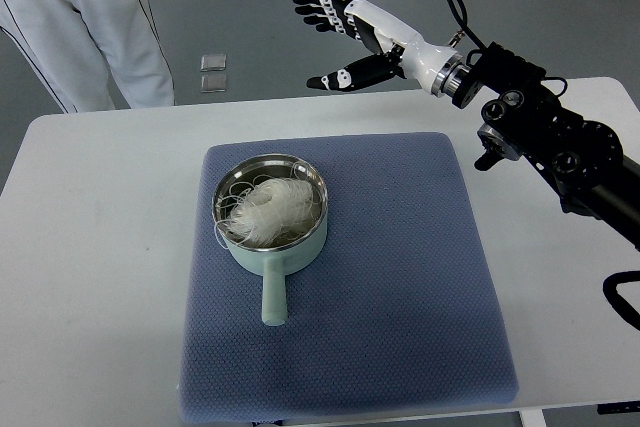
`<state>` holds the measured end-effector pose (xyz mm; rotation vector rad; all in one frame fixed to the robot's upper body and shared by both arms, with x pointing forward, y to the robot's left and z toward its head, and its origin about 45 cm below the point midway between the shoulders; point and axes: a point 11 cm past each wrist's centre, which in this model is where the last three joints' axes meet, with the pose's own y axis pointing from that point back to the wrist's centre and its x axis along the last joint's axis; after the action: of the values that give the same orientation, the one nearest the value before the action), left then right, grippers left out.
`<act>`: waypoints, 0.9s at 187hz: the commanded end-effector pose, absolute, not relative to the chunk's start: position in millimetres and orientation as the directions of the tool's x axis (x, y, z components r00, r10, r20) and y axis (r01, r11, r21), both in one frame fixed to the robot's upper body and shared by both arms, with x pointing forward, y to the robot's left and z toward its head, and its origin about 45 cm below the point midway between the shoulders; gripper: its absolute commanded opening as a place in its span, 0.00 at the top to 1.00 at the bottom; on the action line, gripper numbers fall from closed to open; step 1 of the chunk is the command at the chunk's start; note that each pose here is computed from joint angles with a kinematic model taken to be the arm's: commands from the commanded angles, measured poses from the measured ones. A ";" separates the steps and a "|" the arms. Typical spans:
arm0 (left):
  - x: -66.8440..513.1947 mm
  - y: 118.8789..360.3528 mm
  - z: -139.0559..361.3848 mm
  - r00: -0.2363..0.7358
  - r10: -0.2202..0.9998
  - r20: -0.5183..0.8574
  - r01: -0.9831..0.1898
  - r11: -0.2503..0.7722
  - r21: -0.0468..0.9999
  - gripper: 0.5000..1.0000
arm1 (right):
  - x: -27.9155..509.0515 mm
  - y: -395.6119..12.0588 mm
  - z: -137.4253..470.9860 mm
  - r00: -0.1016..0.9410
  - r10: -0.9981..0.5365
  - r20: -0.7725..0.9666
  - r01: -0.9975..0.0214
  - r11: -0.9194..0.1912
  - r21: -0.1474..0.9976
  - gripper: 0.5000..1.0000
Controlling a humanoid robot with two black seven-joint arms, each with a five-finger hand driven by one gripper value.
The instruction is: Put vermicelli into pot with right hand
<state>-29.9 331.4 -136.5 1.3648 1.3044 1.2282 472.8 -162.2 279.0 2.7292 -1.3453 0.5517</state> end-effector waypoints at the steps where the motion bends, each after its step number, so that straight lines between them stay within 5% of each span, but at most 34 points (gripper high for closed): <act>1: -29.9 331.2 -136.5 -0.031 0.996 0.088 0.149 -0.083 0.985 0.00 | 472.7 -188.8 249.5 0.488 -0.854 0.179 -0.854 -0.510 -0.105 0.17; 49: -29.9 331.7 -136.5 -0.031 0.995 0.090 0.149 -0.084 0.985 0.00 | 461.4 -233.0 196.7 0.188 -0.959 -0.210 -0.982 -0.182 -0.049 0.17; 85: -29.9 331.7 -136.5 -0.031 0.995 0.090 0.149 -0.084 0.985 0.00 | 445.9 -257.7 160.5 0.035 -0.942 -0.333 -0.997 -0.055 0.050 0.17; 168: -29.9 331.2 -136.5 -0.031 0.996 0.088 0.149 -0.083 0.985 0.00 | 439.6 -257.4 150.1 -0.021 -0.913 -0.407 -0.997 -0.009 0.070 0.15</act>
<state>-29.8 331.6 -136.5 1.3652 1.3040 1.2289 441.0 -255.8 150.9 2.3507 -2.3298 -0.5558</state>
